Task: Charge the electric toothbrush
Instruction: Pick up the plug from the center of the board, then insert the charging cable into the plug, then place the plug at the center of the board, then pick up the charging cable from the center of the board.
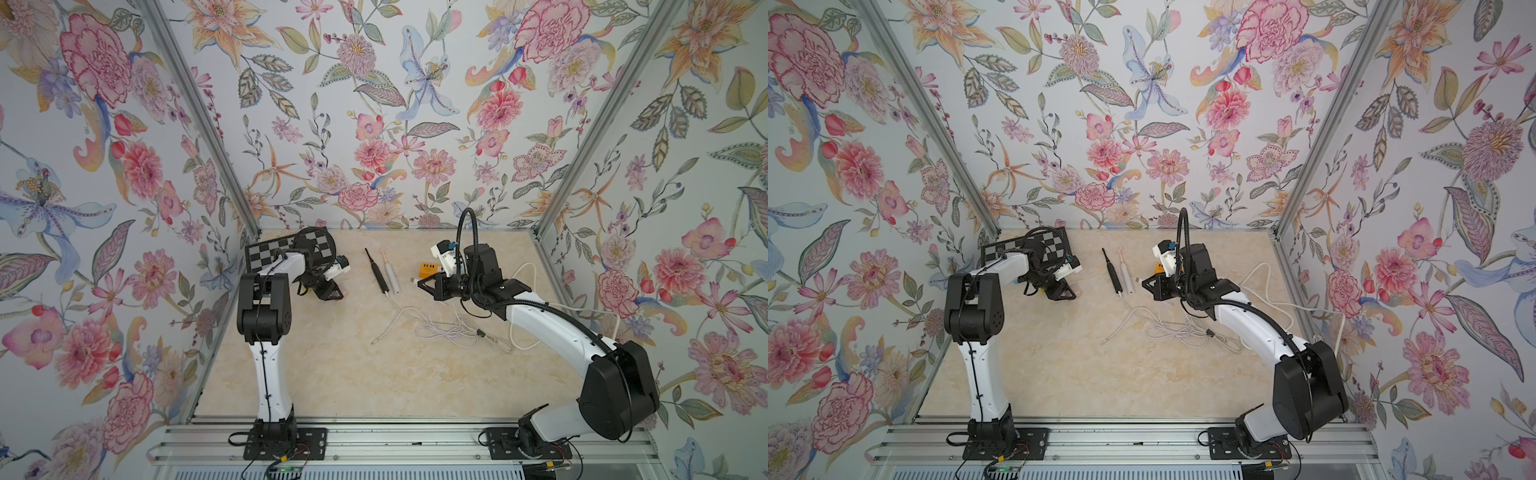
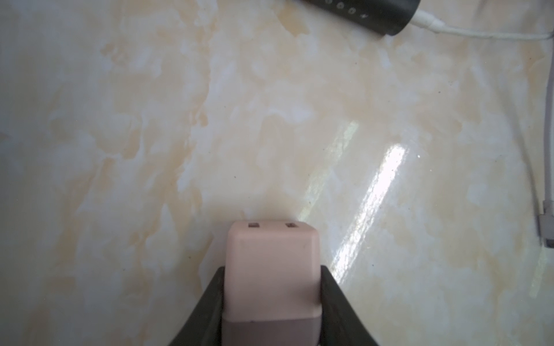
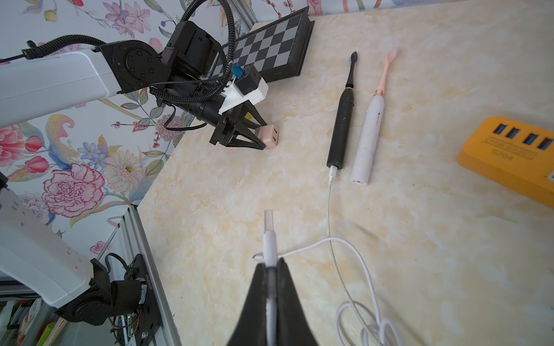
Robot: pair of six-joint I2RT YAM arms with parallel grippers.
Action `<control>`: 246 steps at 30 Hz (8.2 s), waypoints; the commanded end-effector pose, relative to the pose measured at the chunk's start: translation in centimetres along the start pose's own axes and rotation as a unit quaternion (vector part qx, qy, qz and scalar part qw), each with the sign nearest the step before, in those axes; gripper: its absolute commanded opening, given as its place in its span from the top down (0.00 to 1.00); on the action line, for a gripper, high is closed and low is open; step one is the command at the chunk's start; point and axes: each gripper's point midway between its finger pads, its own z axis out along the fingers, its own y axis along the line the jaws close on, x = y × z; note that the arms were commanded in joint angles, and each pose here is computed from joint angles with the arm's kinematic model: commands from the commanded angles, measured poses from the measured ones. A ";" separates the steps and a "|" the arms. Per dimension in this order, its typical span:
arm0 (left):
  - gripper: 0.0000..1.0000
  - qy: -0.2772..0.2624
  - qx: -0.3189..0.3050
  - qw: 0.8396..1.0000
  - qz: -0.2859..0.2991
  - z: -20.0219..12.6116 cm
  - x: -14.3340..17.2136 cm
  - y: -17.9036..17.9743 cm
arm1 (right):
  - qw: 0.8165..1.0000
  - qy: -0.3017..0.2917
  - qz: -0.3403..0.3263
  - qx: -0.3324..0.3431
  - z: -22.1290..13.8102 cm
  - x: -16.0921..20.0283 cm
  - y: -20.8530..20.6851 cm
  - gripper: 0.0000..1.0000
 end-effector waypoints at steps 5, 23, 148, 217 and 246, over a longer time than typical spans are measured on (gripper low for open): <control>0.75 0.036 -0.024 0.998 0.046 -0.4 -0.1 -2.0 | 1.000 -0.016 -0.014 -0.006 -1.0 -1.2 1.4 1.00; 0.74 -0.075 -0.462 0.849 0.244 -9.6 -7.7 -11.3 | 1.000 -0.020 -0.014 0.009 -1.5 -0.2 1.8 1.00; 0.79 -0.483 -0.342 0.397 0.702 -13.0 -27.4 -35.9 | 0.955 0.067 0.190 -0.216 -0.7 -9.1 5.5 1.00; 0.68 -0.054 -0.140 0.986 -0.073 3.0 -1.9 -14.1 | 0.980 -0.001 0.188 -0.072 -4.9 -2.7 -0.3 0.40; 1.00 -0.293 -0.300 0.808 0.415 -9.6 -12.2 -22.1 | 0.984 -0.020 0.125 -0.121 -6.8 -5.7 1.7 0.39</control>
